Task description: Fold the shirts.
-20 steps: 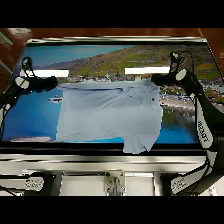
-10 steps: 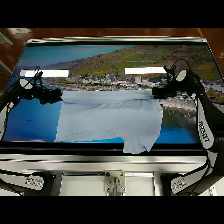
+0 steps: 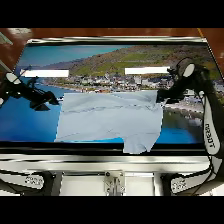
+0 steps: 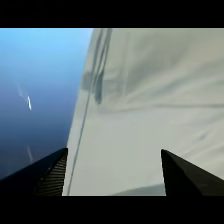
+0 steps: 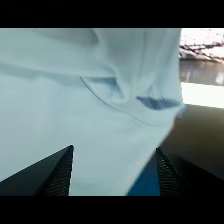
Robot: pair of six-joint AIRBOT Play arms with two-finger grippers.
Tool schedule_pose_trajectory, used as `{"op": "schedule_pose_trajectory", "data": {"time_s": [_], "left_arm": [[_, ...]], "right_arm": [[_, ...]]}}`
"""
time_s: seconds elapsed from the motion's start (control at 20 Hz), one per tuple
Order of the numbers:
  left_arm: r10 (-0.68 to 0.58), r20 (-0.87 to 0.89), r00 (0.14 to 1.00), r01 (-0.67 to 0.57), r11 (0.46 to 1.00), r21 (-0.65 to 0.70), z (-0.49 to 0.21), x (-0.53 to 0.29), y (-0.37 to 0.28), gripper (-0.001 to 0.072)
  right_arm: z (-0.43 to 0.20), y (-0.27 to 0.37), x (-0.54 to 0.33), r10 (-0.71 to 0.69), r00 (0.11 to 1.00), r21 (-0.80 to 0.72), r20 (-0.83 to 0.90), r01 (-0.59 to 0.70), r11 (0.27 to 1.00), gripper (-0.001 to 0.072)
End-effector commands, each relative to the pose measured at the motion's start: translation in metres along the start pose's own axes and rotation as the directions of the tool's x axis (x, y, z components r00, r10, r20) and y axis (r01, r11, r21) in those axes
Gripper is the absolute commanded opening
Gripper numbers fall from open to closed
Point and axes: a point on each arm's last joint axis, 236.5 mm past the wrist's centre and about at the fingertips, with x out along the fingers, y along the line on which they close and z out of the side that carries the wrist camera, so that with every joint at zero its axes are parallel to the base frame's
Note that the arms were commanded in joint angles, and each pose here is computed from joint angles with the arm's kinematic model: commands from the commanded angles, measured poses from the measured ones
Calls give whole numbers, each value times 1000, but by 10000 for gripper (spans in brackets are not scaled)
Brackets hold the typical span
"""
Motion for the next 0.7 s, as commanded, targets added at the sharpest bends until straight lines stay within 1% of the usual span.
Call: {"op": "schedule_pose_trajectory", "data": {"time_s": [0.0,0.1,0.15,0.2,0.25,0.35,0.45,0.55,0.65], "left_arm": [[35,-46,998,-36,999,-11,-40,-44,30,698],[19,-103,994,-23,999,-39,-91,-35,49,699],[5,-138,990,-15,997,-74,-120,-24,59,699],[-11,-156,988,-8,992,-122,-142,-12,67,699],[-43,-161,986,17,987,-161,-159,0,71,699],[-144,-123,982,116,970,-215,-173,21,63,699],[-192,-77,978,165,950,-266,-171,37,58,699],[-199,-47,979,178,942,-283,-167,49,55,697],[-204,-55,977,181,942,-283,-167,57,51,693]], "right_arm": [[-62,-38,-40,-43,993,59,-114,50,997,523],[-91,-43,-34,42,996,141,-80,-30,989,517],[-102,-43,-29,89,995,178,-45,-80,981,518],[-112,-39,-24,143,990,208,-13,-137,968,566],[-120,-34,-21,191,982,230,7,-188,955,644],[-130,-26,-17,261,965,258,24,-258,931,644],[-131,-24,-14,275,961,265,25,-272,925,644],[-129,-23,-14,275,961,262,31,-273,926,644],[-129,-23,-14,273,961,262,32,-272,926,644]]}}
